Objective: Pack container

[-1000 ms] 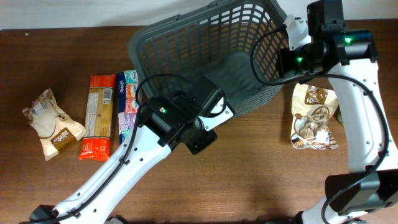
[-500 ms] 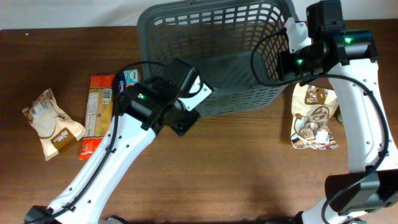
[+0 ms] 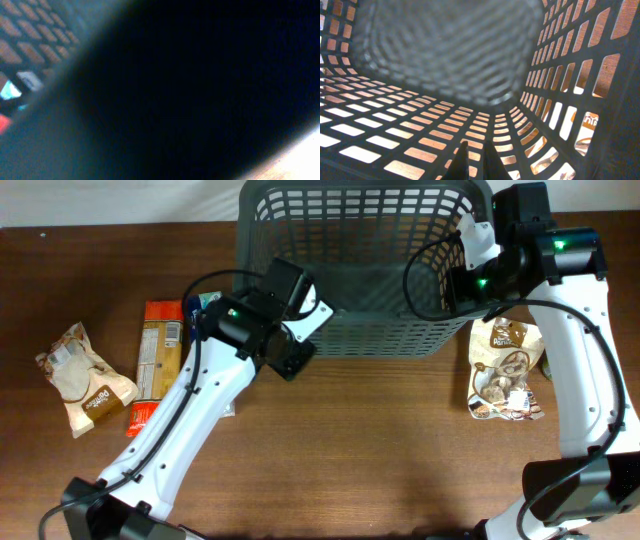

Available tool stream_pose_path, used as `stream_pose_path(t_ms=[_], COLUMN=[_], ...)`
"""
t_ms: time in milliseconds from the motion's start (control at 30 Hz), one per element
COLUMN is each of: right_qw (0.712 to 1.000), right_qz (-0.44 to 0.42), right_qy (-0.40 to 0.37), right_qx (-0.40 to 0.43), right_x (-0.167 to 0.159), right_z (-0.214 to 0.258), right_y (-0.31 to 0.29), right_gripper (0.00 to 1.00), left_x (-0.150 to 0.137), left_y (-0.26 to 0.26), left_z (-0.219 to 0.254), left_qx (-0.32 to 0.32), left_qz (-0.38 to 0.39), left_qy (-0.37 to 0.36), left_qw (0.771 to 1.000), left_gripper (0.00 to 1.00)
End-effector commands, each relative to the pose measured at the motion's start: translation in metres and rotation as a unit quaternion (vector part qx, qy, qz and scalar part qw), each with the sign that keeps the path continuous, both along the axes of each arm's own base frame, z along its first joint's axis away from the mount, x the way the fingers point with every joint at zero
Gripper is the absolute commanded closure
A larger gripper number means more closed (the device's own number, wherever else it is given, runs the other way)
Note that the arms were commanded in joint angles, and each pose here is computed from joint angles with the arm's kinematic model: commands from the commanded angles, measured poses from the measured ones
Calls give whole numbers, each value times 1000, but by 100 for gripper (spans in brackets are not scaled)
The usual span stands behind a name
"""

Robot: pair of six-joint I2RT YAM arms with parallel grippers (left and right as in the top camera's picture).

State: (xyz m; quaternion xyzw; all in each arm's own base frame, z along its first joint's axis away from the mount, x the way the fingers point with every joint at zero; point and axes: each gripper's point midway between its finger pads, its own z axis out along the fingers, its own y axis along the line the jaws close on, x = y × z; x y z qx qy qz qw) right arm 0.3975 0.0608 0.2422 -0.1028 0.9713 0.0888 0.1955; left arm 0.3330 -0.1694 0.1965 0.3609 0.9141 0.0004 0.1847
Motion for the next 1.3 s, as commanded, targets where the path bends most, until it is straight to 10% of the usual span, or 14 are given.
stream_pose_path(t_ms=[0,467,1267], right_qw=[1000,964,973], right_qz=[0,-132,-222], right_qy=[-20,-230,-52], right_qx=[-6,16,15], right_x=[3,17,85], right_z=[11,169,20], right_y=[0,-42,-116], right_gripper=[96,96,96], left_x=[2,-43,-49], left_y=[9,55,150], left_z=[-1,110,148], left_qx=[7,-51,-17], left_qz=[7,81,228], left_qy=[1,-146,-225], left_qw=[1000,985,947], left_gripper=[98,98,97])
